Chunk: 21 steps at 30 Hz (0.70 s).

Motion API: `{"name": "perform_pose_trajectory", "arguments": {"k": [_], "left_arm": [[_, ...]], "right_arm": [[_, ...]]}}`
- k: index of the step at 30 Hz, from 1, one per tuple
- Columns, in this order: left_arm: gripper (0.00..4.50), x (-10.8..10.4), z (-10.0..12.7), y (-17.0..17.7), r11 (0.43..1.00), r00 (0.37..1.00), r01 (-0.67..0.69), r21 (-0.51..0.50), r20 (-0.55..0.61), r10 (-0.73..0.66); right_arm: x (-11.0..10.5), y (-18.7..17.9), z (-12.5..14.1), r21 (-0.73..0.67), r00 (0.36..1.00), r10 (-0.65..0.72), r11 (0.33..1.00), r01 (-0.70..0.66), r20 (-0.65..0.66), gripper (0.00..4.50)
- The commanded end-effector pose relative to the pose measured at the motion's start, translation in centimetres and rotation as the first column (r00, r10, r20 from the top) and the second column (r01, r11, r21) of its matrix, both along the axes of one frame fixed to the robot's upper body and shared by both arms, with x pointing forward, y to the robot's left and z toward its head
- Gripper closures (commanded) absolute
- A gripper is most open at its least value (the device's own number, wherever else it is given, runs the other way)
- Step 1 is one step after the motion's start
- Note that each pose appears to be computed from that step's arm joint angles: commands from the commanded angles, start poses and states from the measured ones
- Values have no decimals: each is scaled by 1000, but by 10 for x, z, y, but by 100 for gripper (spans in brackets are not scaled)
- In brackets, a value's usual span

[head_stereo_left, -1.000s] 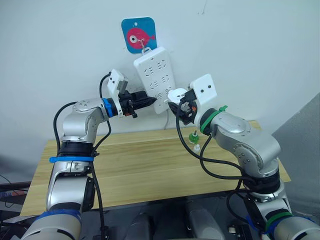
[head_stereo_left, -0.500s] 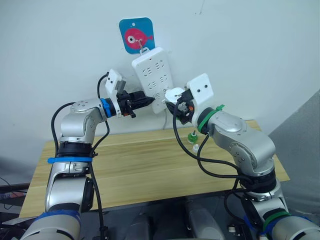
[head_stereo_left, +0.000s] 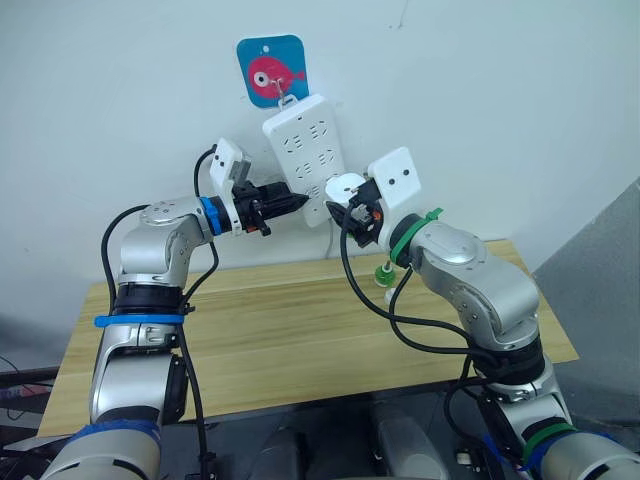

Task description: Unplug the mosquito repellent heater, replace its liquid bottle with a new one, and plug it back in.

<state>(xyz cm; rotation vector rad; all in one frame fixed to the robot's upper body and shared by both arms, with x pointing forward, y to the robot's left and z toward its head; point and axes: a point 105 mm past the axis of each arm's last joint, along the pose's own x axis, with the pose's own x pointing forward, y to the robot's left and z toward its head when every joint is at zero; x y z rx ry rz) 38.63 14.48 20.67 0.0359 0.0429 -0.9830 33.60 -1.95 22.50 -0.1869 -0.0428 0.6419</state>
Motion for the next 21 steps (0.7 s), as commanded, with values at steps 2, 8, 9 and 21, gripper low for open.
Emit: {"name": "perform_pose_trajectory", "arguments": {"k": [2, 8, 9, 21], "left_arm": [[319, -7, 15, -12, 997, 997, 66, -39, 37, -64], [319, -10, 16, -14, 995, 997, 77, -58, 27, -75], [319, -11, 16, -14, 995, 997, 77, -60, 26, -76], [319, -13, 16, -16, 994, 996, 86, -69, 22, -85]], "right_arm": [[0, 10, 17, 46, 997, 36, 998, -39, 71, 154], [9, 18, 9, 54, 997, 57, 997, -61, 59, 154], [10, 19, 8, 55, 996, 59, 997, -62, 60, 154], [20, 30, -1, 50, 993, 96, 994, -99, 64, 154]]}}
